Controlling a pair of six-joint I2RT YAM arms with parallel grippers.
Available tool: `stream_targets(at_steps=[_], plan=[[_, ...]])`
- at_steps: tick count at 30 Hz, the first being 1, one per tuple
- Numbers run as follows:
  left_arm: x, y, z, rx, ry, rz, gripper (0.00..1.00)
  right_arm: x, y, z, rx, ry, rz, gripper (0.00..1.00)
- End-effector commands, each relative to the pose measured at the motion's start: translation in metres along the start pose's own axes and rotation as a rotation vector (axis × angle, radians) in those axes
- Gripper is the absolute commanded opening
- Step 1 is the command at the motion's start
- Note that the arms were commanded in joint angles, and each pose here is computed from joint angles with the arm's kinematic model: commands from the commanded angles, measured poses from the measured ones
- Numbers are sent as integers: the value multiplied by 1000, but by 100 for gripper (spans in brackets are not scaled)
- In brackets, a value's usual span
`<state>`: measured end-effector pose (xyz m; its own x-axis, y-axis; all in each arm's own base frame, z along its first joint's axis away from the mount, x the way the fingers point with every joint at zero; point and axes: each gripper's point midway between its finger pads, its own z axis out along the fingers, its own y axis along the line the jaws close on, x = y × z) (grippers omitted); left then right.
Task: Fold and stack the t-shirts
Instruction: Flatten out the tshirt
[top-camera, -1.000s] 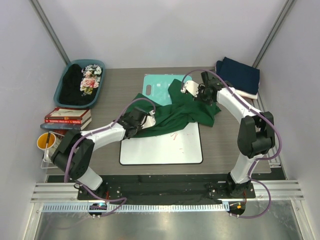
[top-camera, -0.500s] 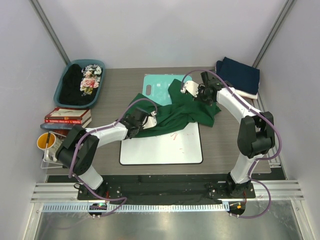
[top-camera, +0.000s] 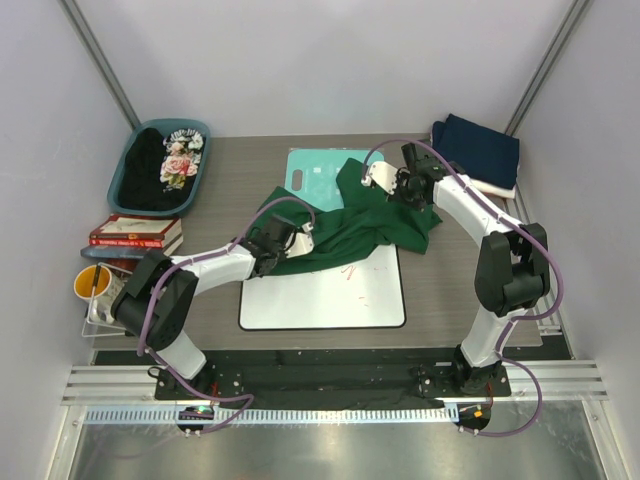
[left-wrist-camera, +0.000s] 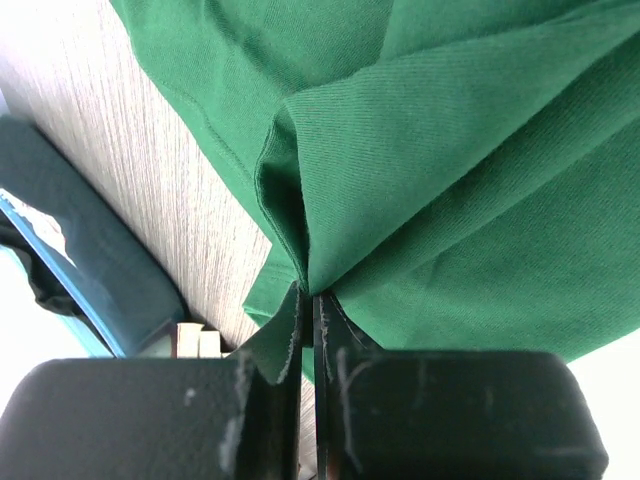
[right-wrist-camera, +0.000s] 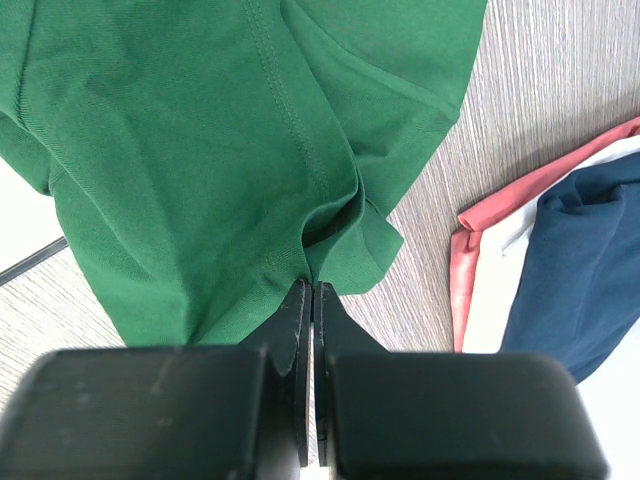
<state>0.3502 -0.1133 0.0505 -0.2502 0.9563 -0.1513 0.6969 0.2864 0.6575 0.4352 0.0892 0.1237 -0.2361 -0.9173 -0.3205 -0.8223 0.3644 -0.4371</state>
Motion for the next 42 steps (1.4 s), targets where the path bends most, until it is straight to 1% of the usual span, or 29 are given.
stream_targets(at_steps=[1, 8, 17, 18, 19, 20, 21, 22, 24, 25, 28, 31, 32, 33, 34, 35, 38, 42], plan=[[-12, 17, -3, -36, -38, -35, 0, -9, -11, -9, 45, -23, 2, 1], [-17, 32, -18, -51, -54, -53, 0, -10, -12, -10, 50, -27, 2, 1], [-27, 70, -51, -123, -101, -71, 0, -12, -15, -12, 59, -33, 2, 1], [-28, 71, -52, -128, -102, -67, 8, -12, -16, -12, 61, -35, 3, 1], [-29, 76, -56, -139, -110, -72, 13, -13, -16, -12, 59, -37, 2, 1], [-29, 76, -56, -139, -109, -68, 14, -13, -16, -12, 60, -36, 2, 1], [-29, 76, -56, -139, -110, -70, 4, -14, -16, -12, 61, -38, 5, 1], [-27, 72, -53, -129, -103, -64, 3, -15, -17, -11, 60, -42, 3, 1], [-25, 69, -51, -124, -92, -53, 8, -16, -17, -11, 61, -43, 5, 1], [-23, 67, -49, -123, -85, -49, 0, -15, -17, -11, 60, -42, 6, 1], [-18, 56, -45, -98, -90, -35, 0, -16, -18, -13, 63, -45, 2, 1], [-18, 56, -44, -103, -88, -26, 0, -15, -19, -15, 68, -44, 2, 1], [-16, 59, -44, -115, -70, -26, 14, -15, -17, -15, 67, -42, -1, 1], [-15, 59, -43, -116, -64, -26, 25, -15, -17, -14, 66, -41, -2, 1], [-16, 62, -44, -123, -66, -28, 27, -14, -16, -14, 65, -40, -2, 1], [-15, 63, -45, -124, -69, -29, 0, -14, -16, -14, 64, -39, -4, 1], [-19, 61, -50, -107, -112, -41, 0, -16, -18, -15, 68, -46, 1, 1], [-17, 63, -50, -112, -105, -42, 0, -18, -19, -16, 70, -51, 1, 1]])
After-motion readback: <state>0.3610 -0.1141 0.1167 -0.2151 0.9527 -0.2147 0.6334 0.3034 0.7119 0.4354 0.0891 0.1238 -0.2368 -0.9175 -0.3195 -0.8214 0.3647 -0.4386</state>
